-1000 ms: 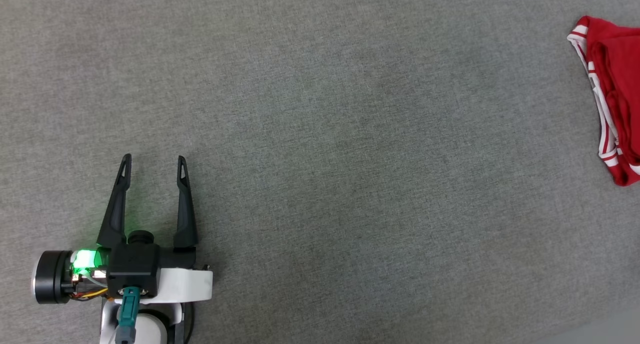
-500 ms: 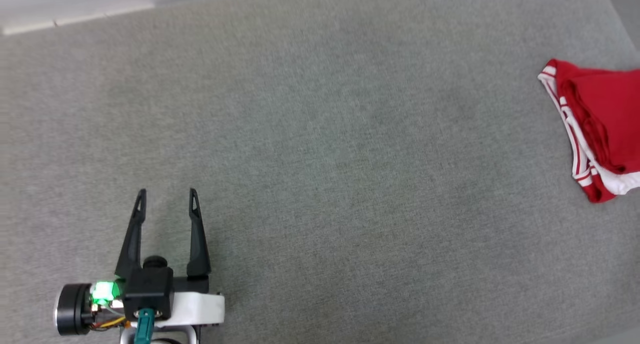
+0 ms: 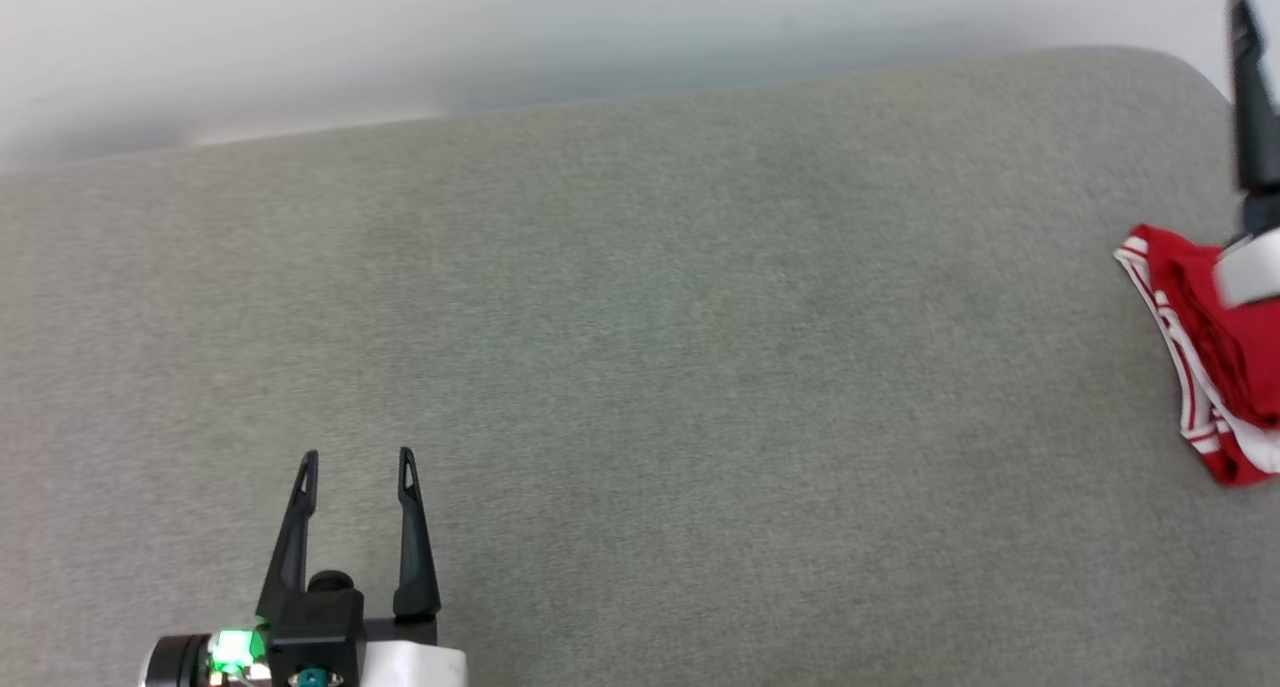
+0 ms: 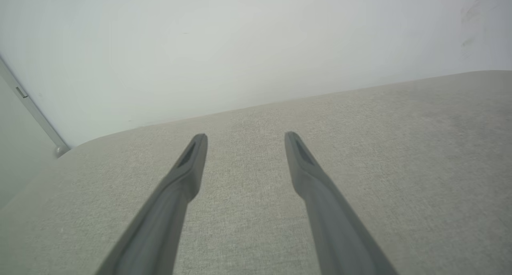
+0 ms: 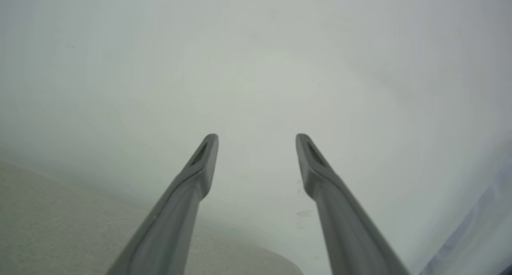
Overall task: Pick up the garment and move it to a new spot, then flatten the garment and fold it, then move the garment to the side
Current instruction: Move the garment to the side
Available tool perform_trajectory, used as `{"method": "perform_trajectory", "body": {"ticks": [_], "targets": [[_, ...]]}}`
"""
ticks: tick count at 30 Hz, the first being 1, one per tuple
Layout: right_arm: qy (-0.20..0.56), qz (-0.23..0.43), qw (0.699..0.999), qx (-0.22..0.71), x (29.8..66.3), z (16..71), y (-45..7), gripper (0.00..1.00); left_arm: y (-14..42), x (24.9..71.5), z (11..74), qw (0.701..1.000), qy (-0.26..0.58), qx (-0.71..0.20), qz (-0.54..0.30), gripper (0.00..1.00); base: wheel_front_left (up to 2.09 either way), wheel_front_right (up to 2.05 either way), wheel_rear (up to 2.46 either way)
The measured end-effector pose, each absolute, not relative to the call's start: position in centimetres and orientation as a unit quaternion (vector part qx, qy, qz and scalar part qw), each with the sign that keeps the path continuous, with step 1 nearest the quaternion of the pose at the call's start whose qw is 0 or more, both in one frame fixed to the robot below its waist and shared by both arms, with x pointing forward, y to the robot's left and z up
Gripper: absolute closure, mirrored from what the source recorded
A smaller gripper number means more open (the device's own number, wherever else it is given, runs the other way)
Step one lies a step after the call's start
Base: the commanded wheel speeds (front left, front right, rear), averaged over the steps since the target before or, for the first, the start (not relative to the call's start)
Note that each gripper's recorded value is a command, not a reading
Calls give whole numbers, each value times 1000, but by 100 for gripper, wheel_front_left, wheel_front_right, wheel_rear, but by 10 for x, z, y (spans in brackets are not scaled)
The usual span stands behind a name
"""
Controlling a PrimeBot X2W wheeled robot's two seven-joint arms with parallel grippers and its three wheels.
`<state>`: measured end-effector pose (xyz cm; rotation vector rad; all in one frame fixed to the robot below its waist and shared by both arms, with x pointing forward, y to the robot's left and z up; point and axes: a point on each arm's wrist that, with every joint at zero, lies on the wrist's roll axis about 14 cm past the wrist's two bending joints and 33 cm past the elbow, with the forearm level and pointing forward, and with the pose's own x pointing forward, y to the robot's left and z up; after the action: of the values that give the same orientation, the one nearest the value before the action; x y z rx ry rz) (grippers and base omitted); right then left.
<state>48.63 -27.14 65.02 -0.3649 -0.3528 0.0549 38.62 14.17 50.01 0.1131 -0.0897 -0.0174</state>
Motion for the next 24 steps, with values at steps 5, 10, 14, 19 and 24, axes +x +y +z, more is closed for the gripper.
{"method": "perform_trajectory", "body": {"ticks": [5,10,14,19,24], "targets": [[-177,73,974,-117,464,622,-214,0,152,372,504,997,-46,59,8,0,0,0,0],[-148,83,984,-58,439,589,-189,0,161,358,508,997,-49,58,23,0,0,0,0],[-124,67,990,-23,419,568,-188,0,168,347,510,996,-50,59,33,0,0,0,0],[-93,55,994,5,394,543,-185,0,173,336,513,996,-53,58,40,0,0,0,0],[-79,42,996,28,373,531,-183,0,174,328,512,997,-50,50,38,0,0,0,0]]}}
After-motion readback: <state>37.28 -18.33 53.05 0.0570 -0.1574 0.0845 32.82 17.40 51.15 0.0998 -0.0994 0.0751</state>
